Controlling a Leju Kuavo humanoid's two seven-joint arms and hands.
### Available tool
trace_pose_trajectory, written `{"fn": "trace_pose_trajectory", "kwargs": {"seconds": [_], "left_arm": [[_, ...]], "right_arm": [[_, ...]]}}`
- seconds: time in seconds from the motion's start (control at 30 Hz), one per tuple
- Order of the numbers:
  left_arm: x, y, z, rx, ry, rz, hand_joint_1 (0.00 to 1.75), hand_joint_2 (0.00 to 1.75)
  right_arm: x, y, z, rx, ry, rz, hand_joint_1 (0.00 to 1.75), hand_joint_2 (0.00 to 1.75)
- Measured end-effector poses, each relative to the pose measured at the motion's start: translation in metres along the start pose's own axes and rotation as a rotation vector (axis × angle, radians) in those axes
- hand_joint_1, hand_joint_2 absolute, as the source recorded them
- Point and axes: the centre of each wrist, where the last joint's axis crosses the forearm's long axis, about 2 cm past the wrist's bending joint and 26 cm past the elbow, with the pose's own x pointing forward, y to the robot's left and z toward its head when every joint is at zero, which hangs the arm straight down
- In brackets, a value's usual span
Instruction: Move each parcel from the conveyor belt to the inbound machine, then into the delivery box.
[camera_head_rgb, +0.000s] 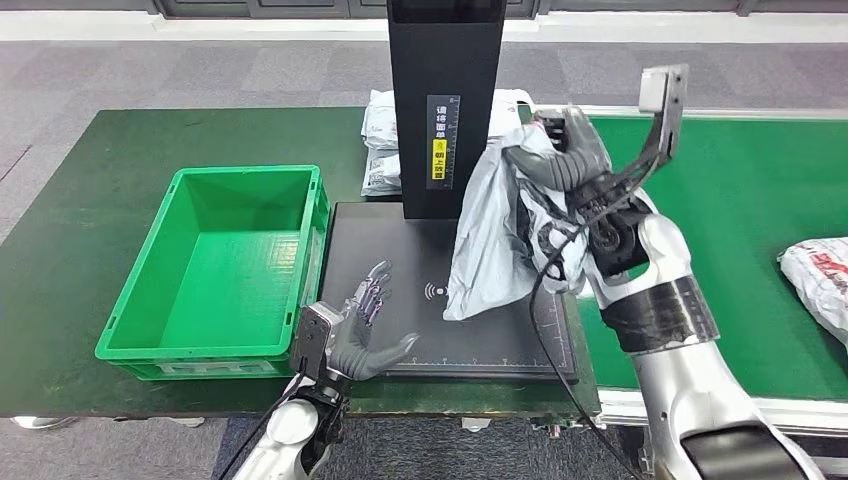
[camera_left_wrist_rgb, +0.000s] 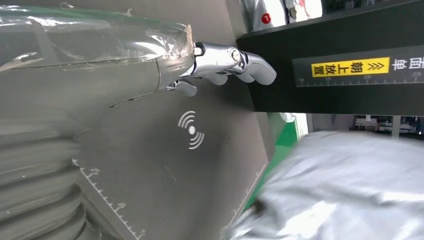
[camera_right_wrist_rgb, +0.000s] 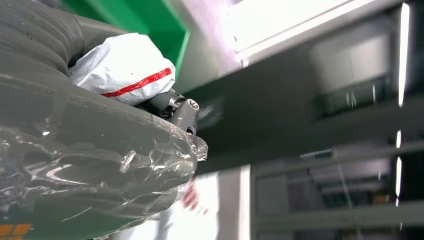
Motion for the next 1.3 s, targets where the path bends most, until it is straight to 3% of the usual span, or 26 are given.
{"fn": "trace_pose_trajectory", "kwargs": {"seconds": [0.23, 0.43, 0.57, 0.77, 1.07, 1.3], "left_arm": [[0.003, -0.003, -0.011, -0.011, -0.002, 0.009, 0.0, 1.75], [0.004, -0.006, -0.016, -0.016, 0.002, 0.015, 0.0, 1.75], [0.002, -0.006, -0.015, -0.016, 0.01, 0.017, 0.0, 1.75], [0.001, -0.006, -0.016, -0.031, 0.027, 0.023, 0.0, 1.75], [0.001, -0.006, -0.017, -0.042, 0.059, 0.034, 0.0, 1.75], [-0.002, -0.006, -0.013, -0.023, 0.087, 0.035, 0.0, 1.75]], "right_arm": [[0.045, 0.056, -0.06, 0.138, 0.001, 0.021, 1.75, 1.75], [0.041, 0.082, -0.077, 0.205, 0.053, 0.059, 1.75, 1.75], [0.037, 0.085, -0.079, 0.205, 0.064, 0.056, 0.02, 1.75], [0.019, 0.089, -0.079, 0.288, 0.186, 0.162, 0.0, 1.75], [-0.082, 0.075, -0.038, 0.325, 0.486, 0.307, 0.0, 1.75], [-0.122, 0.071, -0.009, 0.347, 0.553, 0.548, 0.0, 1.75]]}}
